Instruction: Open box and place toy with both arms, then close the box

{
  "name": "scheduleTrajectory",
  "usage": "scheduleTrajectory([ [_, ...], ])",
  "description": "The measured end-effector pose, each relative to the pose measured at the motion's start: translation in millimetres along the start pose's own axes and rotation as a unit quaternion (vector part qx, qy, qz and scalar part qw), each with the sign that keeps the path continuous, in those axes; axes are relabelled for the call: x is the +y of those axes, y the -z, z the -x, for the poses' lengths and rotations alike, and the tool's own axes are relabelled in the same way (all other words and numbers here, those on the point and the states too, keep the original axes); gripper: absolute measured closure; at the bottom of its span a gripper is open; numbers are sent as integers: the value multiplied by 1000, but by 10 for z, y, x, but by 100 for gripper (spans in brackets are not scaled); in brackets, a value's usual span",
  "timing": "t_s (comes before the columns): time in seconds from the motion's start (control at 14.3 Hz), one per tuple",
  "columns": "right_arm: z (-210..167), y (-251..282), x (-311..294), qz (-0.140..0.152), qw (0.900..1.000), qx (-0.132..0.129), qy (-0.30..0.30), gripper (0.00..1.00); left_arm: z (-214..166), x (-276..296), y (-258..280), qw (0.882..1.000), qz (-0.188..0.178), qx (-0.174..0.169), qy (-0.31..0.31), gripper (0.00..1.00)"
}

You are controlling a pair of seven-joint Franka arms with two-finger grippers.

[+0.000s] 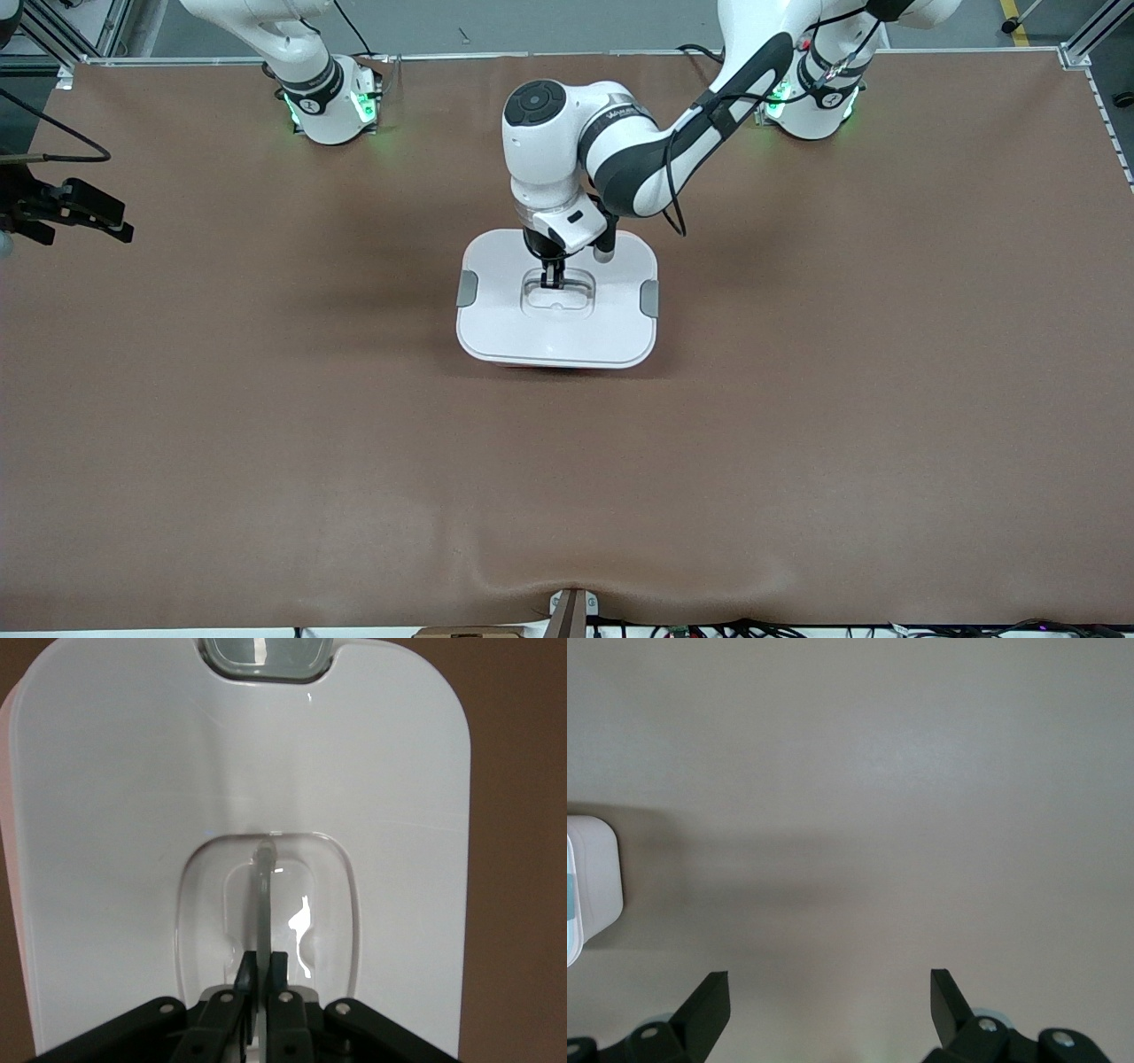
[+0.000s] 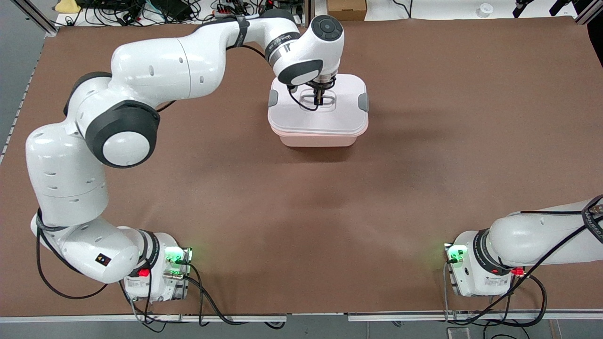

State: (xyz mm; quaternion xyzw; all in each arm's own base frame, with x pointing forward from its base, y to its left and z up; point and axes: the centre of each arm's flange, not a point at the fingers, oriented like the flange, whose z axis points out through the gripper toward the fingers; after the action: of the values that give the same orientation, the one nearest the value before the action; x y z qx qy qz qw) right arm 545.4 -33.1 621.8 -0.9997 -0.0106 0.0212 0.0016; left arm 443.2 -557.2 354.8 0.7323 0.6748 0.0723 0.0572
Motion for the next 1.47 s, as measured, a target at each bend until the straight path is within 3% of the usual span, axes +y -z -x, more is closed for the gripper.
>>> scheduleTrajectory([
  [1.47,0,0,-11,0,1000,0,6,0,5,-6,-22,1000,-1,1,-1,91],
])
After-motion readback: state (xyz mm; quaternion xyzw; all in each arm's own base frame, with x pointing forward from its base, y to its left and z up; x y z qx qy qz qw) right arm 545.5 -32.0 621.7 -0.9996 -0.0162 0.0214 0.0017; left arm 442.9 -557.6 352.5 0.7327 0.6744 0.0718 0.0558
